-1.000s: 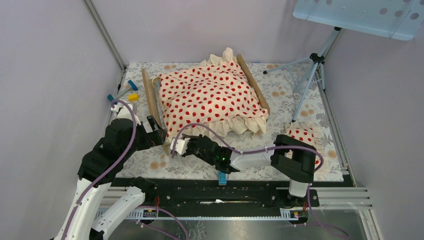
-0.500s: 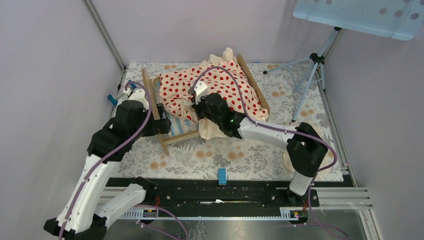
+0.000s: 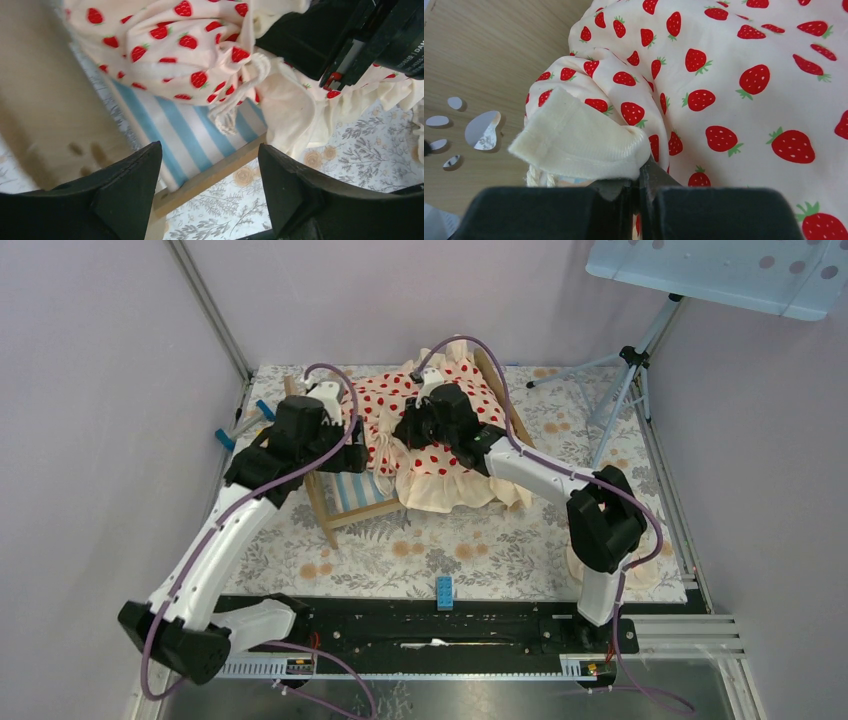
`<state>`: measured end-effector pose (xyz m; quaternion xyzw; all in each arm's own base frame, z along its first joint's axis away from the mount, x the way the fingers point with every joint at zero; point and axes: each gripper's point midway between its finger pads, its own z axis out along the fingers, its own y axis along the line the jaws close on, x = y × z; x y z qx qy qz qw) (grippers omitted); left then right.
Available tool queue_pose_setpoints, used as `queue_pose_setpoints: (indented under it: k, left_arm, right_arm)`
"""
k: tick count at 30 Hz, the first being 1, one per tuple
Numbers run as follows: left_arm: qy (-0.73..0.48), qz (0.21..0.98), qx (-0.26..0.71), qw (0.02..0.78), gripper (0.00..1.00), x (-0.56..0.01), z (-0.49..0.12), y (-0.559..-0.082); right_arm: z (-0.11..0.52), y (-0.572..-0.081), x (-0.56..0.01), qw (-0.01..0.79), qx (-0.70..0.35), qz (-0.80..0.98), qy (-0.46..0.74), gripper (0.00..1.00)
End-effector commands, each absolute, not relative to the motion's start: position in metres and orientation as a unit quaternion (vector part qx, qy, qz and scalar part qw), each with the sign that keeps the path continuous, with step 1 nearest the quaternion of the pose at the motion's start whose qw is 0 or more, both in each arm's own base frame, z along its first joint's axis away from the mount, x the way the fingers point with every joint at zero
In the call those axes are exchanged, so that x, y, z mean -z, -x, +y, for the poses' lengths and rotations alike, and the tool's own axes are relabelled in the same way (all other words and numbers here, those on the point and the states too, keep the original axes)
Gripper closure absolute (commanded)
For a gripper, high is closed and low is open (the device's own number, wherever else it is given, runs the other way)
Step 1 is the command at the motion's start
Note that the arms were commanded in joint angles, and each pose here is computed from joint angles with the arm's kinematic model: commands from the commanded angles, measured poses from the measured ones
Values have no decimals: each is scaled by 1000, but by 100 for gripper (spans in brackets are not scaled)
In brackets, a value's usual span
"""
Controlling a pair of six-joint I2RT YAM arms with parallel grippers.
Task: Set up the pet bed
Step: Cross the ropes on the bed frame.
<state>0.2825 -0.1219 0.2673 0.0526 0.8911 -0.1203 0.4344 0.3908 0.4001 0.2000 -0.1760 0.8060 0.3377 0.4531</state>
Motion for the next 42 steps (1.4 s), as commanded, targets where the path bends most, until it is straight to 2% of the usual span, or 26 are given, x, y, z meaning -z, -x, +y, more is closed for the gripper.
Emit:
queue_pose_setpoints:
  k: [1,12,19,27,28,29,31,35,42]
  left_arm:
    - [-82,874,174,447,26,-277,-154,-311]
    - [-60,872,176,453,43,-247,-167,-346]
    - [-57,881,178,435,48,-227,-171,-351]
    - [-44,891,175,416,49,-208,-172,-353]
    - [-41,892,174,415,49,-209,-172,-353]
    - [-36,892,172,417,47,-211,-170,-352]
    - [-25,890,170,423,40,-220,-165,-347]
    - [19,878,154,452,35,-249,-145,-334]
    - [39,882,197,426,47,-236,-170,-305]
  right_arm:
    - [410,-391,-213,418,-390,804,163,100]
    - [398,-399,-212,402,-399,811,146,100]
    - [396,-402,-211,399,-403,811,142,100]
    - [396,-405,-208,392,-410,813,133,100]
    - [395,-406,-208,392,-410,813,133,95]
    - [395,-406,-208,392,-410,813,132,100]
    - [394,-406,-207,392,-410,813,131,100]
    - [393,-407,-207,391,-409,814,129,100]
    - [393,-407,-205,385,-415,815,125,100]
